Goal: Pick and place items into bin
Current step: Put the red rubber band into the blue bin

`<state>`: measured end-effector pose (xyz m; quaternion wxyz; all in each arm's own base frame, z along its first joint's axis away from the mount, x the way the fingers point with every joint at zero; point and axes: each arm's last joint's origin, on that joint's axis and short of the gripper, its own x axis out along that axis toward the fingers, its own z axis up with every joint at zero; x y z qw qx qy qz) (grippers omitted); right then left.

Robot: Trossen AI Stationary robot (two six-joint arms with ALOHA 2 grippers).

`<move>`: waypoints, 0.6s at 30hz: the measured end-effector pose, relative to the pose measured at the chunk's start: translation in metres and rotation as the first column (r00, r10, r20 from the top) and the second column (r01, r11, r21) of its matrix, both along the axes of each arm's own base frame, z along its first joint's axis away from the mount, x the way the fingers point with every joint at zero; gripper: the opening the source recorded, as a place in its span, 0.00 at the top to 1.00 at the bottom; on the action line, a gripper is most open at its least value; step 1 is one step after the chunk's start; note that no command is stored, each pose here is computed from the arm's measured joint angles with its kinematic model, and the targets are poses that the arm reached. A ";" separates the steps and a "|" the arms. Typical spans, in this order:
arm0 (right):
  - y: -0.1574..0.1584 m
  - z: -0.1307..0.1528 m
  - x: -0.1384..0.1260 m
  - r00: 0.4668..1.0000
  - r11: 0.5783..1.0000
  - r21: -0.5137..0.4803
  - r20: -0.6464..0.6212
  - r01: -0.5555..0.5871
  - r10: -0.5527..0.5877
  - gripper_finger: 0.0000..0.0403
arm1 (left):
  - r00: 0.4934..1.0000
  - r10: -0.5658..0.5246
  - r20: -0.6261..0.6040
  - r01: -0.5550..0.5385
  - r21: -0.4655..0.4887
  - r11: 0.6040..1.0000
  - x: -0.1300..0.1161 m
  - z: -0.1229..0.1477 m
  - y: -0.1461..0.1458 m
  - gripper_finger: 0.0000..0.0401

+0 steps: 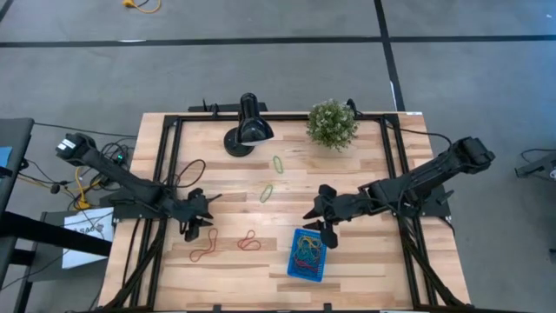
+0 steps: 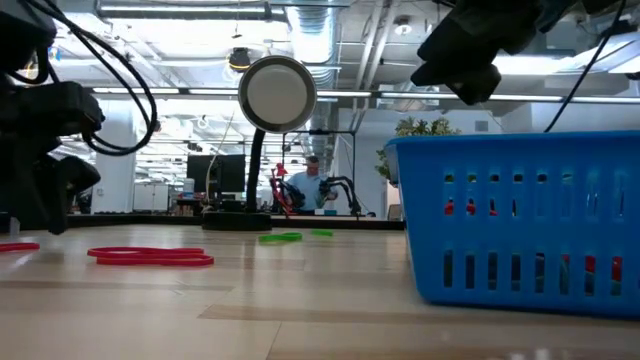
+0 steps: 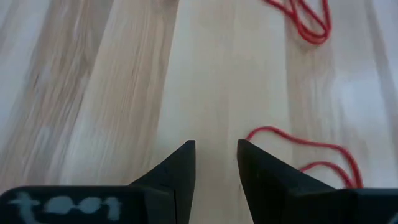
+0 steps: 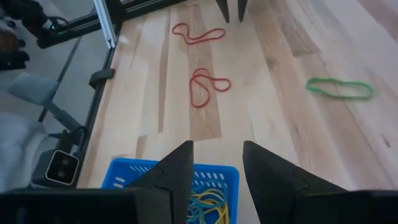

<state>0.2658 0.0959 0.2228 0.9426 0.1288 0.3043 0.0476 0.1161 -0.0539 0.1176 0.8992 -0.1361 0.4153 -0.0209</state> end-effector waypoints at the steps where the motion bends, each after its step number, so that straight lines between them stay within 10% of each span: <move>1: 0.000 0.000 0.000 1.000 1.000 0.009 -0.003 0.005 -0.005 0.67 | 1.000 -0.001 0.004 0.001 -0.001 1.000 0.001 0.000 -0.001 0.73; 18: 0.002 0.000 -0.001 1.000 1.000 0.018 -0.010 0.005 -0.005 0.66 | 0.999 -0.033 -0.015 0.033 0.001 0.999 0.014 -0.017 -0.021 0.73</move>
